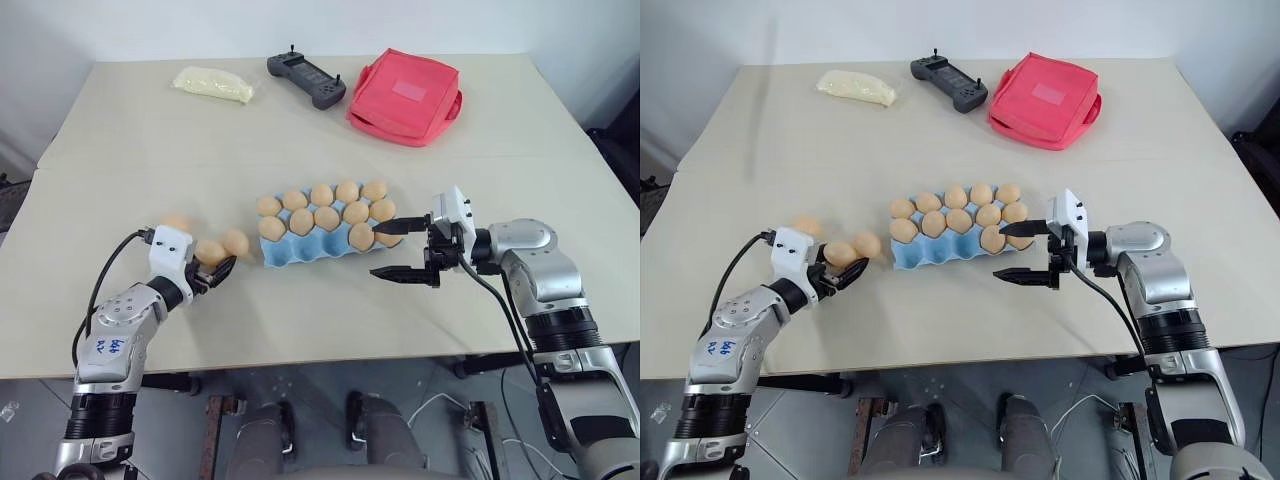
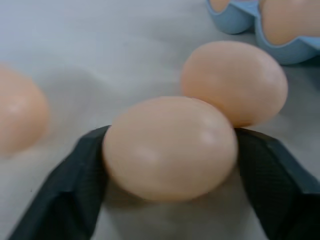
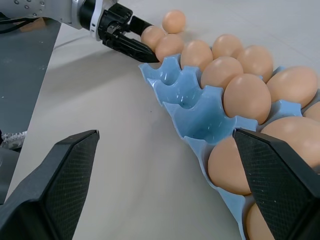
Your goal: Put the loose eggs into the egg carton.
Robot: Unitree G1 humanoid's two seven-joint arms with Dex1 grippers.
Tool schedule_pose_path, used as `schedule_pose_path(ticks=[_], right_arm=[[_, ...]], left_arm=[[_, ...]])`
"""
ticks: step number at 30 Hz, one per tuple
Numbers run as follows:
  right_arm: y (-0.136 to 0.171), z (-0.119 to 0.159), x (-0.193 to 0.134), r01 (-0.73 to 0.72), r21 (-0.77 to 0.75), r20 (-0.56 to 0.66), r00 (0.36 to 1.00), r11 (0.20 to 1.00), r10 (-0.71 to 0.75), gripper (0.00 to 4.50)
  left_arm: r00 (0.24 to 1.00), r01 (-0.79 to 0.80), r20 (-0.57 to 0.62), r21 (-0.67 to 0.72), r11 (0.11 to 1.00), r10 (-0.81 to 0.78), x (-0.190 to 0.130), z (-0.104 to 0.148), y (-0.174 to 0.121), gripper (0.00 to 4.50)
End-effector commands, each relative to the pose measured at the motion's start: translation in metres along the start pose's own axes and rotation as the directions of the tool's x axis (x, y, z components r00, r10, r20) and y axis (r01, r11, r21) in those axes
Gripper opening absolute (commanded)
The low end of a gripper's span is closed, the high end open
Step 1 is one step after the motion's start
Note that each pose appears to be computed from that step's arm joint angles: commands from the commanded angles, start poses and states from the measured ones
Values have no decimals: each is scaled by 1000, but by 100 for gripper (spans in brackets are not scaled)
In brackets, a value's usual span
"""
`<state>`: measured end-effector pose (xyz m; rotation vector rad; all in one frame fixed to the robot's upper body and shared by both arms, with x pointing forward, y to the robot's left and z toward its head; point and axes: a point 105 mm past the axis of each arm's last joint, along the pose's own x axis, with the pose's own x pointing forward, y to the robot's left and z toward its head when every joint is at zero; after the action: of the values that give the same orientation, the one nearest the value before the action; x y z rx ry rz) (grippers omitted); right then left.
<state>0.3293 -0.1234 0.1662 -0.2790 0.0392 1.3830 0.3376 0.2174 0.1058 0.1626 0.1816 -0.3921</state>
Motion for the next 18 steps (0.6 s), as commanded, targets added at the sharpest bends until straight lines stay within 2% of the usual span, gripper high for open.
schedule_pose_path(ticks=[1,3,7,14,18], right_arm=[[-1,11,-7,22,-38,23,1000,999,-22,450],[0,10,-8,26,-38,21,999,999,-25,450],[0,10,-11,38,-39,21,999,999,-38,450],[4,10,-17,59,-42,27,998,997,-58,450],[5,9,-21,78,-47,37,996,996,-76,450]], left_arm=[[1000,2,26,16,1000,-3,1,5,0,250],[1000,2,28,20,1000,-3,0,6,0,229],[998,28,50,45,999,-30,-14,22,-3,218],[990,114,70,64,991,-118,-42,55,-3,216],[983,147,99,99,984,-157,-46,78,0,216]])
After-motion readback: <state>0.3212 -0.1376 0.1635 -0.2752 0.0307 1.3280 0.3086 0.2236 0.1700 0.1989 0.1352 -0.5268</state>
